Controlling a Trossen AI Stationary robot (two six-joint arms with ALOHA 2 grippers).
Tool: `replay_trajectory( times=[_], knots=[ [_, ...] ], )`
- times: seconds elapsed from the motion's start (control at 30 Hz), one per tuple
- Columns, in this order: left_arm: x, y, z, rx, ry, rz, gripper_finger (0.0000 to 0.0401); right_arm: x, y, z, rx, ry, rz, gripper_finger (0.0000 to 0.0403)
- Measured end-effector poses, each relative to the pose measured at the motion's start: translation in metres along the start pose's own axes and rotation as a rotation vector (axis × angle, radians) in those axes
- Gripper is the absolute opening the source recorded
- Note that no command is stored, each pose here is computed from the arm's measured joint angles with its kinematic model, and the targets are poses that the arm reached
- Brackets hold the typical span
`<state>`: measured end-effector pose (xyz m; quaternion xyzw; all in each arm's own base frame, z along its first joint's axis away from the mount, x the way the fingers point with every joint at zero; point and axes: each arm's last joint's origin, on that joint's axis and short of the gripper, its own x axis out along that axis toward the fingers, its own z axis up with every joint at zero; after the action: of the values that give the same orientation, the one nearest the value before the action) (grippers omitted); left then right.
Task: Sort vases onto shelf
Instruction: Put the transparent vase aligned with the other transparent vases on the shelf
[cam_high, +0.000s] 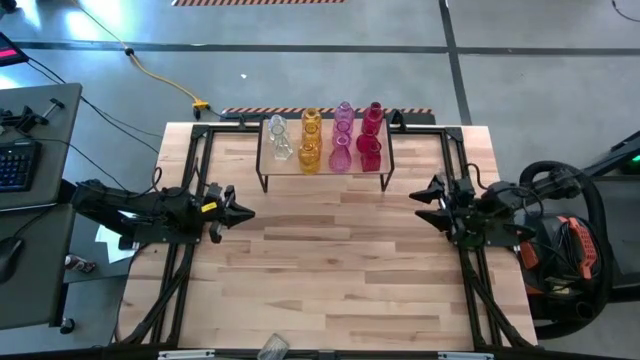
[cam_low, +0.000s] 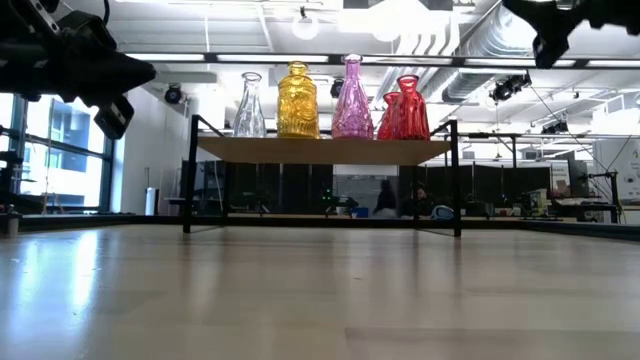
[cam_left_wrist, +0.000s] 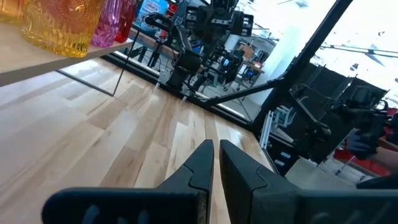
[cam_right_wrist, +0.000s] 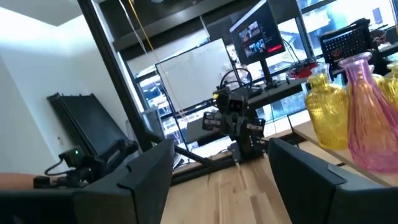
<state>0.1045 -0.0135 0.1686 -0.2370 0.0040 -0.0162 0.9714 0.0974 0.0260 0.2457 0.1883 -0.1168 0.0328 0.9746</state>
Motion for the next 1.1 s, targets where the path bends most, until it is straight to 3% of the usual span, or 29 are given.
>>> replay_trajectory(
  times=[0.57, 0.97, 1.1],
  knots=[
    [0.0, 0.0, 0.001, -0.037, -0.013, 0.017, 0.0019, -0.021, -0.018, -0.036, 0.009, -0.048, 0.014, 0.0245],
    [0.0, 0.0, 0.001, -0.064, -0.013, 0.017, 0.0019, -0.02, -0.023, -0.053, 0.024, 0.053, -0.016, 0.0245],
    [0.0, 0.0, 0.001, -0.017, -0.013, 0.018, 0.0019, -0.021, -0.025, -0.058, 0.006, 0.104, -0.033, 0.0245]
  ],
)
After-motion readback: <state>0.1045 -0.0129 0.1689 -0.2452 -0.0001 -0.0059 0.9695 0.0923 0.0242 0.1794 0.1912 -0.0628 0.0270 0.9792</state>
